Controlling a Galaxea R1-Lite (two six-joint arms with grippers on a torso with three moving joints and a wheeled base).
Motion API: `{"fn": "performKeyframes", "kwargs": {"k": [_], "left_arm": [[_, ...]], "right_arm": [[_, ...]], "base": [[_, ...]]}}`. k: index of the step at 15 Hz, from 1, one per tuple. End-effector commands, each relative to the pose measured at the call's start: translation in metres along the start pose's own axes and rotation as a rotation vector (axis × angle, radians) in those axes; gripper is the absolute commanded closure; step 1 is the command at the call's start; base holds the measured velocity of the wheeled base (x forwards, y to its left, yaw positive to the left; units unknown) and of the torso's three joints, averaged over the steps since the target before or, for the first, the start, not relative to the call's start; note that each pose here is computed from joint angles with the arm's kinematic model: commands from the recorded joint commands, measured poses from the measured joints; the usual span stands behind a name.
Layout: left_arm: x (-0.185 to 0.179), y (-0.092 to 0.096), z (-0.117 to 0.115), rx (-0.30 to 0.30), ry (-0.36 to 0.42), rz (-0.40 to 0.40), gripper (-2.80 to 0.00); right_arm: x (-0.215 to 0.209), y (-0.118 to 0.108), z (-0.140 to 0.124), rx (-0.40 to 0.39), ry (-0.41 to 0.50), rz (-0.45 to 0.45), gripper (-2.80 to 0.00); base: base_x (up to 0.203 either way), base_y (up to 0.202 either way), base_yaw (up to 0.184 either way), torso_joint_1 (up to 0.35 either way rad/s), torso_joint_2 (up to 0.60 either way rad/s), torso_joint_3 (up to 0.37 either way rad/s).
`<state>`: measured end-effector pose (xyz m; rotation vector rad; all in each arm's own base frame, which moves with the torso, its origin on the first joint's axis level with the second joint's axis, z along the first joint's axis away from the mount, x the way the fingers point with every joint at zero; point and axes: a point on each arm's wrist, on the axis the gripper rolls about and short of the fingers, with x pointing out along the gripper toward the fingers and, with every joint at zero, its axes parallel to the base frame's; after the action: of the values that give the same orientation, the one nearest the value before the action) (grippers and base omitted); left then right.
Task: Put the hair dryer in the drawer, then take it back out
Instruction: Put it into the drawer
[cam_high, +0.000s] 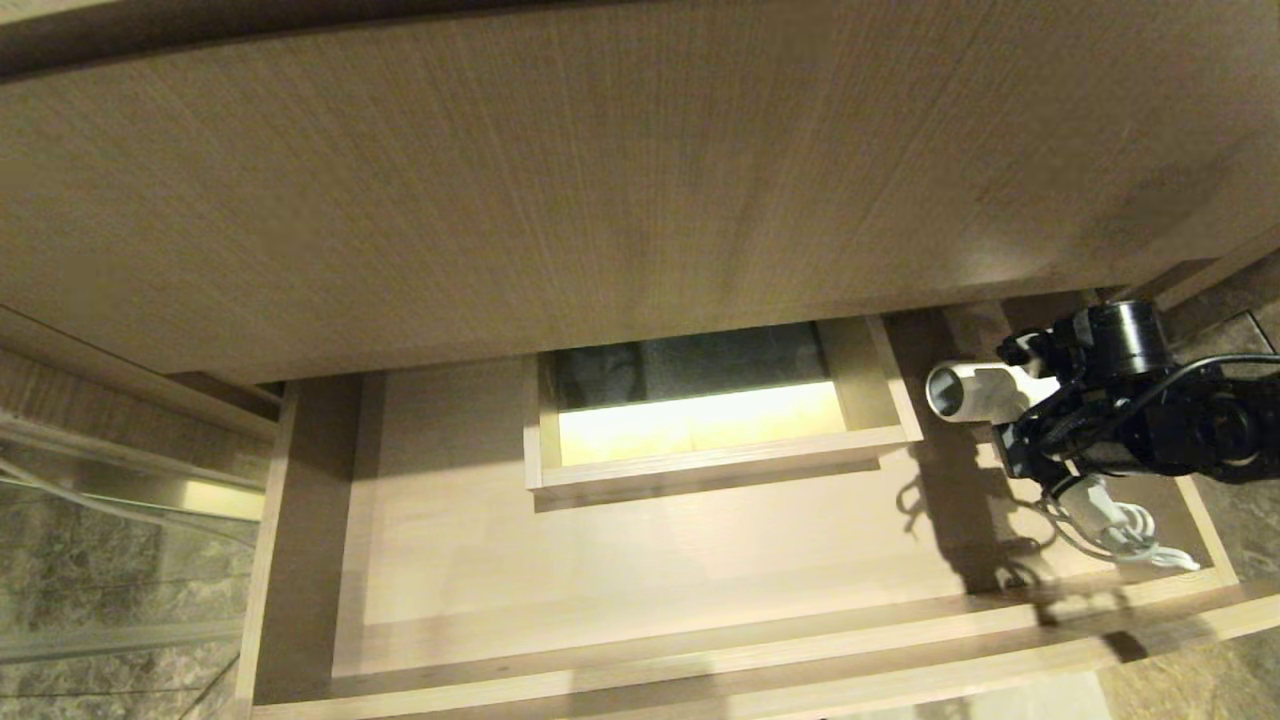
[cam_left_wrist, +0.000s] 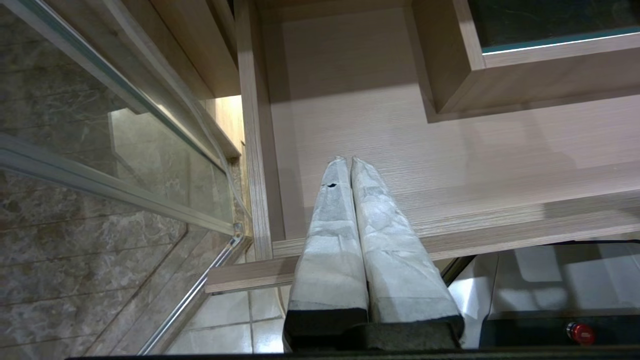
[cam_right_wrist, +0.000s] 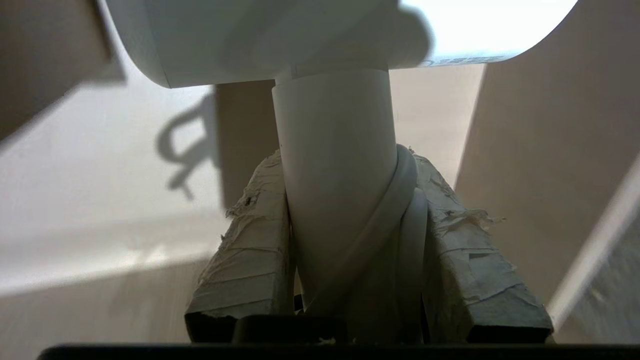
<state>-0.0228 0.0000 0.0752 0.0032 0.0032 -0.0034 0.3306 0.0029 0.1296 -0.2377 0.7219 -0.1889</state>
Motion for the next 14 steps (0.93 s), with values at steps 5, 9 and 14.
{"fn": "performKeyframes", "kwargs": {"k": [5, 9, 14], "left_arm": [[0.0, 0.0, 0.0, 0.0, 0.0, 0.0, 0.0], [0.0, 0.0, 0.0, 0.0, 0.0, 0.0, 0.0], [0.0, 0.0, 0.0, 0.0, 0.001, 0.0, 0.0]], "right_arm": [[0.052, 0.011, 0.012, 0.01, -0.033, -0.016, 0.0], [0.065, 0.01, 0.018, 0.02, -0.048, -0.037, 0.0], [0.07, 0.009, 0.023, -0.019, -0.059, -0.08, 0.0]], "base": [[0.0, 0.0, 0.0, 0.0, 0.0, 0.0], [0.0, 0.0, 0.0, 0.0, 0.0, 0.0], [0.0, 0.0, 0.0, 0.0, 0.0, 0.0]]}}
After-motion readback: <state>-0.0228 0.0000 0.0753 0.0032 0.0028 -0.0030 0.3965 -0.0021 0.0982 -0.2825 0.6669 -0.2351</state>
